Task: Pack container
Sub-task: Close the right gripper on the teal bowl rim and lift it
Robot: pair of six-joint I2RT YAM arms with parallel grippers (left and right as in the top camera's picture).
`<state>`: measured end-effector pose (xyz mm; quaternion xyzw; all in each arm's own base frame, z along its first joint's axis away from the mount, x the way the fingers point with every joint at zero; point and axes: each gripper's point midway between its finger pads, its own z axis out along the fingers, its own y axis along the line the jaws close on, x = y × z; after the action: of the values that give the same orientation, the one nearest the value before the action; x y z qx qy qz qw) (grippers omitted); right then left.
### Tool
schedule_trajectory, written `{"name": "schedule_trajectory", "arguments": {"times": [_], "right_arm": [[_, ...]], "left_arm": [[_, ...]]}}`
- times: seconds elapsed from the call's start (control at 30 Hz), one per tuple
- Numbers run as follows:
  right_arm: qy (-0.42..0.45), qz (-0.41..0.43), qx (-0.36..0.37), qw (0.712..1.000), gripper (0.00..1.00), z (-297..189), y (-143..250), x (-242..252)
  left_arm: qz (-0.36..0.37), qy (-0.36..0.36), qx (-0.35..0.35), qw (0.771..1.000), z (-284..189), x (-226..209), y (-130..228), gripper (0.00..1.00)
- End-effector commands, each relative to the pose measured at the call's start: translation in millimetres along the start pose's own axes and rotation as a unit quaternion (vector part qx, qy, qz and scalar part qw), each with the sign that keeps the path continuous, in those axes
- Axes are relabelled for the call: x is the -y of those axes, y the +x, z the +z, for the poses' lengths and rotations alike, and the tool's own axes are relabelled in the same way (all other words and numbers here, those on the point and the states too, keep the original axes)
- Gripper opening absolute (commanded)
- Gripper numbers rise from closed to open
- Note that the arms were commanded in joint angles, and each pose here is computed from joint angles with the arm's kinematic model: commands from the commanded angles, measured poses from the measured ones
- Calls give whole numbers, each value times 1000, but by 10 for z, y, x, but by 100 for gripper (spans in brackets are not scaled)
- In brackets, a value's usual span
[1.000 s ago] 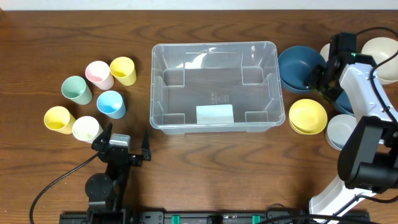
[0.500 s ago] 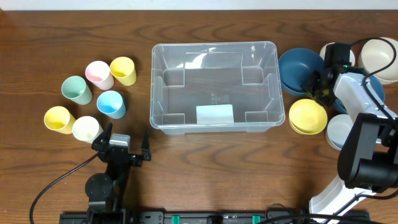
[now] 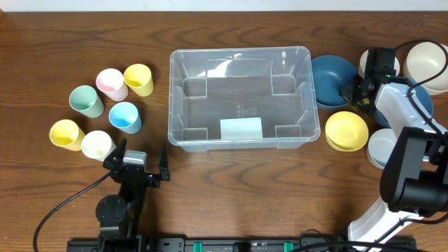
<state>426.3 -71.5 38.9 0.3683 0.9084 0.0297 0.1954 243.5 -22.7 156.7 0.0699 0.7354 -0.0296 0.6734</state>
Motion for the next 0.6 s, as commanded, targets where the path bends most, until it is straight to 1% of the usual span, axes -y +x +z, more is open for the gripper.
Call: {"name": "schedule_trajectory", "arguments": {"times": [0.0,0.33,0.57], "right_arm": [[7,-4,2,1000,1,33,7,25],[29,-3,27,999,1,28,-101,110],[3,-9,42,999,1,-24,-288,65]], "left_arm": [[-1,5,-22,1000,9,15,156,98],[-1,5,-22,1000,9,15,155,98],[-1,5,-22,1000,9,15,155,98]]}}
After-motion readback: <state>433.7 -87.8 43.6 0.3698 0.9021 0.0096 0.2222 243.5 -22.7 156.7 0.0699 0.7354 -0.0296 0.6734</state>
